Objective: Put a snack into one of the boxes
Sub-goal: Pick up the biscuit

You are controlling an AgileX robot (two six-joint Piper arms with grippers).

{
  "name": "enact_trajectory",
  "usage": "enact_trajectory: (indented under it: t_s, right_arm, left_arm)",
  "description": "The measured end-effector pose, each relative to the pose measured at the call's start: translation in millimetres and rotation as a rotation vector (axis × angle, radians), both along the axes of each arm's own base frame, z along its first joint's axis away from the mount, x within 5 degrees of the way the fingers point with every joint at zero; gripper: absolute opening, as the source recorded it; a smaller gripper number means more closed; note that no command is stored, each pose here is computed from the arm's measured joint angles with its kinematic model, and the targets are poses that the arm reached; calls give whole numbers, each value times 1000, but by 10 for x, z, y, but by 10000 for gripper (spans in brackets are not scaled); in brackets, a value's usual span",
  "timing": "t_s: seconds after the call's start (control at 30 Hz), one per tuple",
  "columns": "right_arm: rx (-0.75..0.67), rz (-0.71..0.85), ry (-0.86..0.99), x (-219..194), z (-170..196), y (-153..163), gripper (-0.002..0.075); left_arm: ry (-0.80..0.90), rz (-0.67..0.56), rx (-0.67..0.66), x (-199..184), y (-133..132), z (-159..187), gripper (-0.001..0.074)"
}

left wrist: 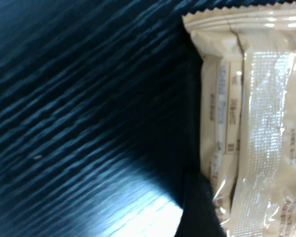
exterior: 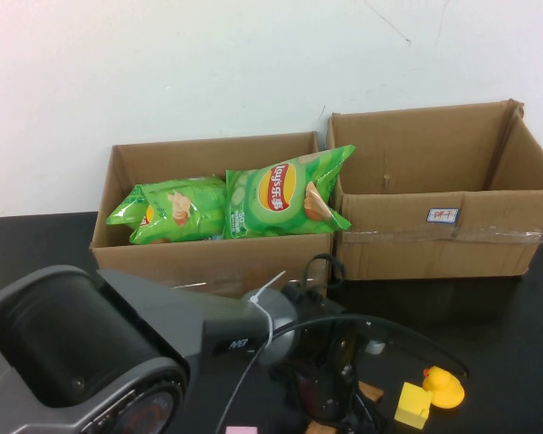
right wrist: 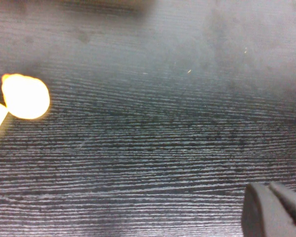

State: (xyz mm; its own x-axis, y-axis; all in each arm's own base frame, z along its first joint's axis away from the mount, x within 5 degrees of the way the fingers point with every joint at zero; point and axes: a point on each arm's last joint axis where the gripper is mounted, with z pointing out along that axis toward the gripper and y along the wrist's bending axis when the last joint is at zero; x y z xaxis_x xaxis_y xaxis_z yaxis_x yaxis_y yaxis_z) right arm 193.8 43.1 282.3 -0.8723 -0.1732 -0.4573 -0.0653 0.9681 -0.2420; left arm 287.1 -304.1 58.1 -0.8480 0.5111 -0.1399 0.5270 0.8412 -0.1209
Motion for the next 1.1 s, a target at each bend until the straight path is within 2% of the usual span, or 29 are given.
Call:
enact_trajectory:
  t_s: [0.17,0.2,0.23,0.27,0.3,0.37,0.53,0.67,0.8,0.87,1.03,1.1]
  right_arm:
    - [0,0,0,0,0,0,1]
    - [0,0,0,0,0,0,1]
    - [0,0,0,0,0,0,1]
    - [0,0,0,0,0,0,1]
    - [0,0,0,0,0,0,1]
    - [0,0,0,0,0,0,1]
    - [-1,2,0,0,0,0,1]
    - [-1,2,0,0,0,0,1]
    - [3,5,-6,6,2,4,1]
    - [5,8,-12,10,4,7,1]
    - [10,13,-21,18,8,14,1]
    - [11,16,-24,21,9,16,1]
  left_arm:
    - [-19,-41,29,1,34,130,407]
    - [-23,-45,29,5,33,181,353]
    - [-32,-51,28,16,27,248,234]
    - [-41,-58,28,28,22,309,165]
    - [-50,-62,23,45,7,399,106]
    - [-73,-69,7,83,-29,584,48]
    - [-115,-88,-23,169,-112,1010,6]
    - [-90,-103,-46,152,-142,1108,9]
    - [-41,-139,-24,81,-139,946,106]
    - [-20,-160,-2,32,-162,825,212]
    - [-34,-277,86,-123,-310,504,533]
    - [-54,-325,139,-175,-351,376,619]
